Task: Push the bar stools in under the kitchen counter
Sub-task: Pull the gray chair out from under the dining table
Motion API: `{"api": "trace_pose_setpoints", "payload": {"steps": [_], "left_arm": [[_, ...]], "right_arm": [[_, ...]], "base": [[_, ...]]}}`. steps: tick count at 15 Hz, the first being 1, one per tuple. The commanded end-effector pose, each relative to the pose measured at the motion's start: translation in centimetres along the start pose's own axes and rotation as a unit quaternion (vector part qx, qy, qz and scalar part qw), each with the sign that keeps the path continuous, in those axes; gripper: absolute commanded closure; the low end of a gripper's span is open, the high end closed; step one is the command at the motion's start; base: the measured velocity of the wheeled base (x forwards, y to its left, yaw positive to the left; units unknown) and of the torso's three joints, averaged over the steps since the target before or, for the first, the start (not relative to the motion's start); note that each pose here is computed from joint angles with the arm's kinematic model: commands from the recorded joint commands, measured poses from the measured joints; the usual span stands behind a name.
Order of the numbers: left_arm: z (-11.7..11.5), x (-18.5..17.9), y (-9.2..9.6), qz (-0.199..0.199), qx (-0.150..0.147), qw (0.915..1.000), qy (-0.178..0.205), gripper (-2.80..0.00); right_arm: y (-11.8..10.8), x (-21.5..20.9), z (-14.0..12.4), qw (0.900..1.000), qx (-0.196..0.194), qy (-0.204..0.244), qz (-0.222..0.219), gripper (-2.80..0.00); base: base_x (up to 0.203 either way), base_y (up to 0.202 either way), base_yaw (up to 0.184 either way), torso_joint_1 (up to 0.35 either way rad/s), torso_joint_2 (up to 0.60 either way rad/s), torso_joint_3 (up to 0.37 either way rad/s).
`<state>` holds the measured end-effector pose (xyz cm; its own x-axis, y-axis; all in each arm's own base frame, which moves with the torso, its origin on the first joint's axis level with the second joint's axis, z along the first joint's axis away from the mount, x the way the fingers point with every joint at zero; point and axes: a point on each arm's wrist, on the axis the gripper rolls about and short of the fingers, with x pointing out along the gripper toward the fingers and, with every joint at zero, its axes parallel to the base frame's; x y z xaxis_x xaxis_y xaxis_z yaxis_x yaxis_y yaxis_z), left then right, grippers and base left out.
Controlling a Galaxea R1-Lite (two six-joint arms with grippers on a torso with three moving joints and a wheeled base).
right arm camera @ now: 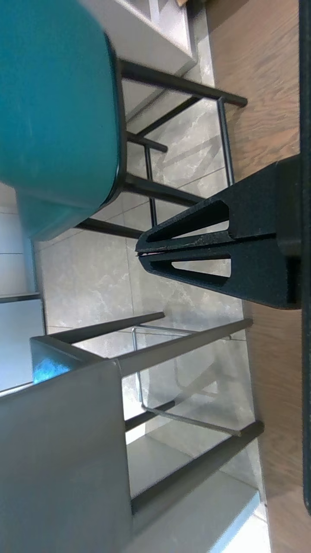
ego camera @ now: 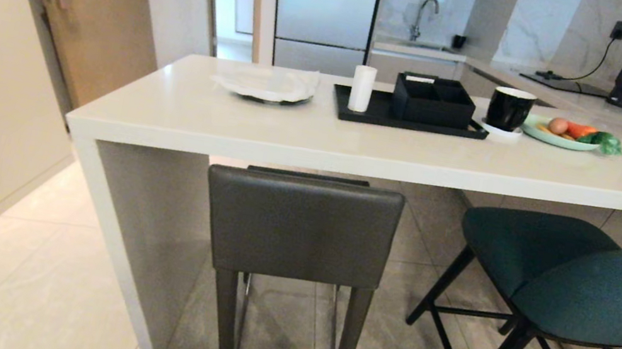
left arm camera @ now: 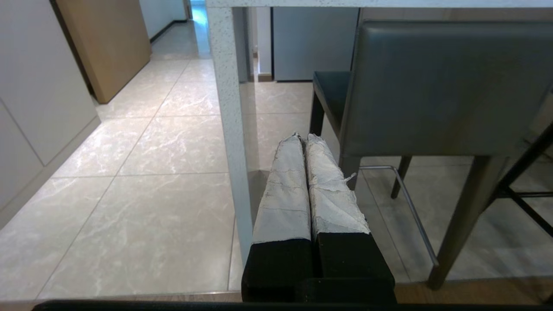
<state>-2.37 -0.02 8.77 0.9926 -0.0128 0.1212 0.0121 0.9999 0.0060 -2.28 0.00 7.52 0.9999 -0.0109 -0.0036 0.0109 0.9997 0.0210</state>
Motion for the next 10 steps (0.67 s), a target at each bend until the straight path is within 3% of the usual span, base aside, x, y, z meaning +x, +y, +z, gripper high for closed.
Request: {"api": "trace_pose_setpoints", "payload": {"steps": [1, 10], "left_arm": [[-1.13, 0.2, 0.0, 0.0, 0.0, 0.9998, 0.02, 0.0], [-1.13, 0.2, 0.0, 0.0, -0.001, 0.9998, 0.02, 0.0]], "right_arm": [[0.0, 0.01, -0.04, 1.0, 0.0, 0.0, 0.0, 0.0], [0.0, 0.01, -0.04, 1.0, 0.0, 0.0, 0.0, 0.0]], "base": [[0.187, 0.0, 0.0, 0.007, 0.01, 0.002], [0.194, 0.0, 0.001, 0.002, 0.0, 0.003]]}}
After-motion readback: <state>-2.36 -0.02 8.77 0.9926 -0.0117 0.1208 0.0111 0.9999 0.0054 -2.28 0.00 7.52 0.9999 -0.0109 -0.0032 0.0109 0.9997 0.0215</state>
